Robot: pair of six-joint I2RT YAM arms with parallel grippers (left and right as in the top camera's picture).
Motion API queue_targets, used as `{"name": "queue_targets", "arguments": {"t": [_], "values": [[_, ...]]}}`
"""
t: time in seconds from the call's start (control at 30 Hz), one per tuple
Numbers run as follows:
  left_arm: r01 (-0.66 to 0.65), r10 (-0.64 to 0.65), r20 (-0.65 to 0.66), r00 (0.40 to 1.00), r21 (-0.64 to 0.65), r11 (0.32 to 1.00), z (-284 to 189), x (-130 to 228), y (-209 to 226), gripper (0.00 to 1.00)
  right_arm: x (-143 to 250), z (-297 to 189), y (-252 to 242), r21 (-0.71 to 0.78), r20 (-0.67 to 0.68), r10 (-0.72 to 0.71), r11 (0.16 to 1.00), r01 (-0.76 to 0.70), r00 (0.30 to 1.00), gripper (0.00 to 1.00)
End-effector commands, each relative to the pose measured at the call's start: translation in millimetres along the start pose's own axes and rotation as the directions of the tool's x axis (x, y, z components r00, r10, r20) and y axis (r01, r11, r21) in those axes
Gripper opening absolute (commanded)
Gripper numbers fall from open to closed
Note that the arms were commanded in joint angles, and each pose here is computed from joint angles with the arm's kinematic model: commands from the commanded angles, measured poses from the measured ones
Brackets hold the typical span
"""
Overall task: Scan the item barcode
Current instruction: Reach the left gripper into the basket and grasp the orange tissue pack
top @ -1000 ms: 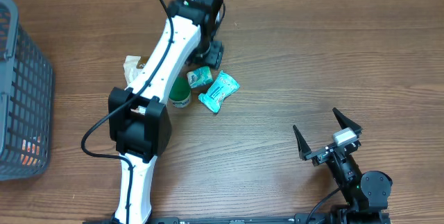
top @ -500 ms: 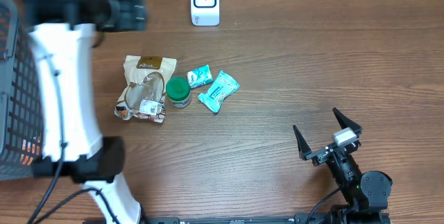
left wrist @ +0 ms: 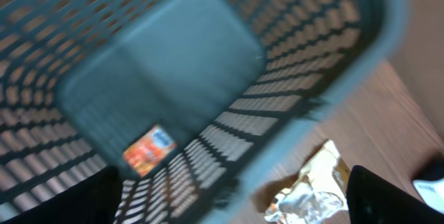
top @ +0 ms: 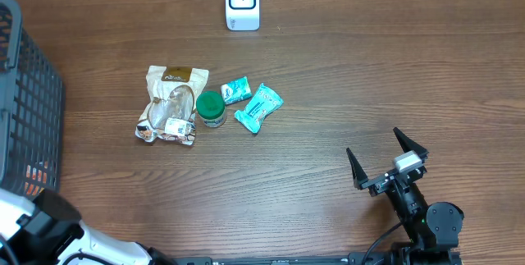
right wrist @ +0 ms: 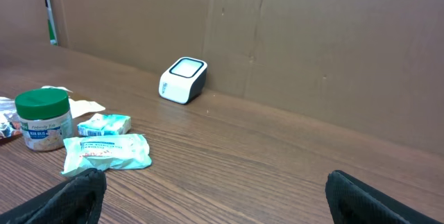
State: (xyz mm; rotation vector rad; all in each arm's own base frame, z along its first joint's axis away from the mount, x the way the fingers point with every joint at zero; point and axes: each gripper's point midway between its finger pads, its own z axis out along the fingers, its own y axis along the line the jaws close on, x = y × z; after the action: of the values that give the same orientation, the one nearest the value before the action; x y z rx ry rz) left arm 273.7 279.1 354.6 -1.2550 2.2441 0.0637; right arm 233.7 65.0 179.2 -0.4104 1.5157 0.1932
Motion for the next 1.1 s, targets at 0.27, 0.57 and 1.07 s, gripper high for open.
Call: {"name": "queue_targets", "arguments": {"t": [0.27, 0.57, 1.07], "values": [[0.116, -0.132, -0.315, 0.94, -0.068, 0.991, 124.4, 61.6, 99.8, 0.87, 2.9, 0.3, 0.9, -0.003, -0.001, 0.005, 1.0, -0.005, 1.0, 1.0], [0.031, -0.085, -0.408, 0.909, -0.137, 0.99, 209.8, 131.3, 140.0, 0.83, 2.9, 0.3, 0.9, -0.003, -0.001, 0.005, 1.0, -0.005, 1.0, 1.0], [0.0, -0.073, -0.423, 0.903, -0.171, 0.985, 263.4, 167.4, 160.4, 0.43, 2.8, 0.3, 0.8, -0.003, 0.0, 0.005, 1.0, -0.005, 1.0, 1.0]]}}
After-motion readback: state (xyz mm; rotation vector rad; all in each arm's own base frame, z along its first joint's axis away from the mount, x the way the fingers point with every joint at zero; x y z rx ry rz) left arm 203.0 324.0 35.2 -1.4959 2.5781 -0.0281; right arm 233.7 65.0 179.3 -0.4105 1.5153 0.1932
